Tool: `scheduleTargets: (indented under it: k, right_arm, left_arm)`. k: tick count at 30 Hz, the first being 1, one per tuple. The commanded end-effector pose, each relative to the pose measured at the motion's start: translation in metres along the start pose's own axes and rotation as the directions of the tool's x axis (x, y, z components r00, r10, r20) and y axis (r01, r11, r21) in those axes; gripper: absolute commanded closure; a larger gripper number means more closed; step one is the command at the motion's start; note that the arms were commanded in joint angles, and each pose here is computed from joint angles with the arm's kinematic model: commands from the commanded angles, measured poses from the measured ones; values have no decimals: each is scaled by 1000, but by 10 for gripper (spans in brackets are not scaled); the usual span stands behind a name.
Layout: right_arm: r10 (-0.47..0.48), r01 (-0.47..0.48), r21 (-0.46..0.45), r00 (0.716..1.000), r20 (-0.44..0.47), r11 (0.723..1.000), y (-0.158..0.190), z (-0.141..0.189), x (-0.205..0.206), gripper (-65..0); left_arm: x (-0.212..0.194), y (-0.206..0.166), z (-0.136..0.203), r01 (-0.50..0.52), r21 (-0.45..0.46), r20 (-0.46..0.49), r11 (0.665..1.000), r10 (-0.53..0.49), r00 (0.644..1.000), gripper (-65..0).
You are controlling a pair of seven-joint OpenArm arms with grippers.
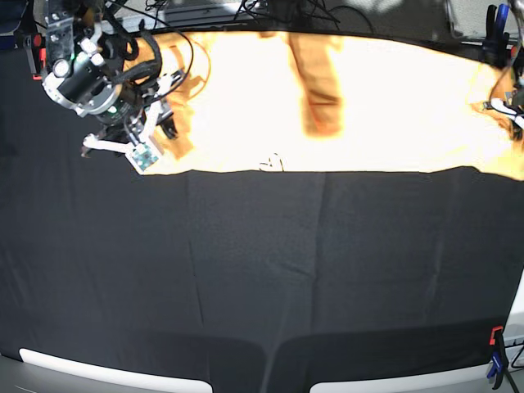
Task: Layout the t-shirt on the table in an organized manner, then fold the t-shirt properly
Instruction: 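Move the left gripper to the strip's middle and grasp it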
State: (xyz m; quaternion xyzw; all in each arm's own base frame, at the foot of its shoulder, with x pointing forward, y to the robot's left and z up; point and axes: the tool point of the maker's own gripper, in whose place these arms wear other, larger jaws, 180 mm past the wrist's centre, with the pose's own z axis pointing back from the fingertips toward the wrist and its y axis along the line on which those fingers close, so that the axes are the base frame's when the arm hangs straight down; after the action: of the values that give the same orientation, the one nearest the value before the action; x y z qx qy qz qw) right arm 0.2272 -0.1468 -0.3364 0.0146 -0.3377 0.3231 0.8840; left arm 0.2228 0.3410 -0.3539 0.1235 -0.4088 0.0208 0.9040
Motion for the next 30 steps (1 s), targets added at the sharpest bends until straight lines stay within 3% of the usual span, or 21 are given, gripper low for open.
scheduleTargets:
  k: [1, 4, 7, 10, 14, 22, 26, 30]
  right_arm:
    - [6, -5, -30, 999, 41, 1000, -10, 6, 10, -202]
    - [-14, 18, -63, 999, 51, 998, -23, 10, 9, -201]
    - [-47, 52, -66, 996, 76, 997, -29, 14, 11, -202]
    - [-73, 79, -60, 993, 98, 995, -32, 17, 13, -201]
    - [-82, 89, -59, 991, 105, 994, -34, 19, 14, -201]
    - [-83, 89, -58, 991, 104, 994, -34, 19, 14, -201]
    - [-83, 89, -58, 991, 104, 994, -34, 19, 14, -202]
    - [-84, 90, -57, 991, 105, 994, -34, 19, 14, -201]
  left_arm:
    - [13, -10, 11, -2, -21, 56, 1000, 3, 998, 0]
    - [14, -50, 32, -43, -103, 85, 994, 51, 995, 0]
    - [2, -99, 41, -56, -212, 47, 976, 68, 997, 0]
    - [-8, -155, 46, -41, -352, 0, 935, 43, 999, 0]
    - [-5, -221, 59, -18, -507, 10, 862, 27, 1000, 0]
    - [28, -265, 59, -42, -554, 52, 831, 85, 995, 0]
    - [27, -280, 61, -24, -590, 11, 807, 39, 999, 0]
    - [30, -292, 66, -70, -640, -34, 765, 63, 997, 0]
